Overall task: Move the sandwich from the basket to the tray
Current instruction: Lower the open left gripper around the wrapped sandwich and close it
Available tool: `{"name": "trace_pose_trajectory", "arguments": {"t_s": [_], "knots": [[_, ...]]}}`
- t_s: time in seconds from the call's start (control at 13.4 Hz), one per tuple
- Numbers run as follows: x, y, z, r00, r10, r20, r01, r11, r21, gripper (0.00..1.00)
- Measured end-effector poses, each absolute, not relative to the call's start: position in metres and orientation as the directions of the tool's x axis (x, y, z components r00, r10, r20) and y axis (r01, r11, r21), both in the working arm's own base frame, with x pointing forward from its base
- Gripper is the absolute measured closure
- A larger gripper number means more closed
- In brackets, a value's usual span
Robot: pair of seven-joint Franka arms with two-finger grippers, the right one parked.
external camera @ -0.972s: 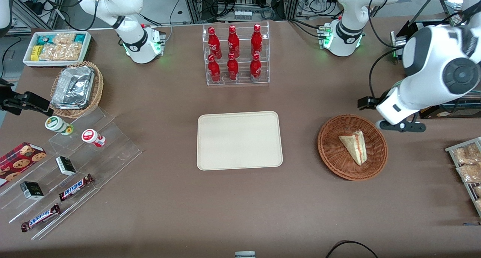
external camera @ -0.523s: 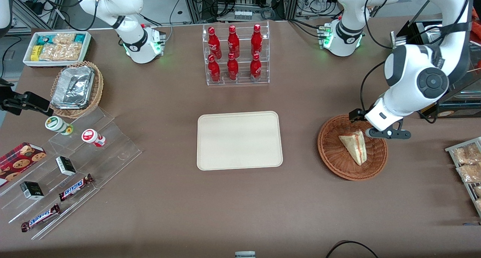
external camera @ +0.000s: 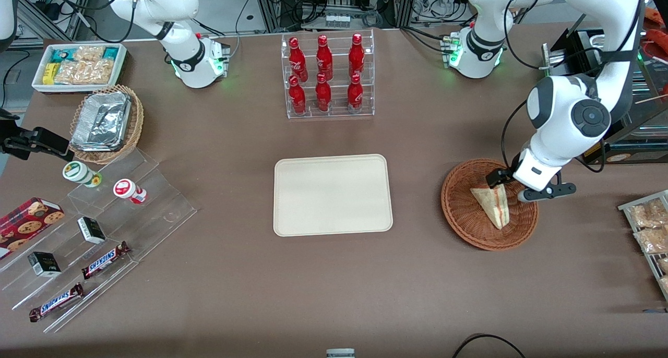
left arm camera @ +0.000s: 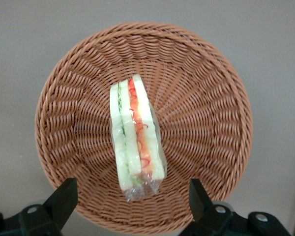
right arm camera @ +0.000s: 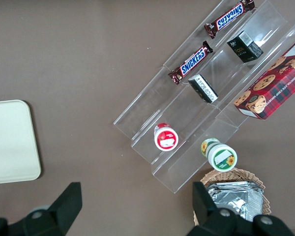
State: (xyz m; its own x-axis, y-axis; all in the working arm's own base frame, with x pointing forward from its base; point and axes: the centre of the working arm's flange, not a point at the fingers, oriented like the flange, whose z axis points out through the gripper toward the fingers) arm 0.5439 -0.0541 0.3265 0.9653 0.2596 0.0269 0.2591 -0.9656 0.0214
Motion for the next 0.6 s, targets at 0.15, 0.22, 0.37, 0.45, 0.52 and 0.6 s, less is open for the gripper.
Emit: {"name": "trace_pose_trajectory", "arguments": {"t_s": [0.15, 0.22, 0.37, 0.45, 0.52, 0.6], "knots": [[0.547, -0.057, 0.317, 0.922, 0.386, 0.035, 0.385, -0.922, 0.033, 0.00], [0.548, -0.058, 0.310, 0.905, 0.424, 0.031, 0.423, -0.906, 0.034, 0.00], [0.548, -0.059, 0.297, 0.888, 0.461, 0.012, 0.460, -0.887, 0.026, 0.00], [0.547, -0.059, 0.291, 0.883, 0.469, 0.003, 0.468, -0.883, 0.021, 0.00], [0.547, -0.059, 0.284, 0.881, 0.473, -0.008, 0.473, -0.881, 0.015, 0.00], [0.546, -0.059, 0.277, 0.880, 0.475, -0.019, 0.475, -0.880, 0.008, 0.00]]}}
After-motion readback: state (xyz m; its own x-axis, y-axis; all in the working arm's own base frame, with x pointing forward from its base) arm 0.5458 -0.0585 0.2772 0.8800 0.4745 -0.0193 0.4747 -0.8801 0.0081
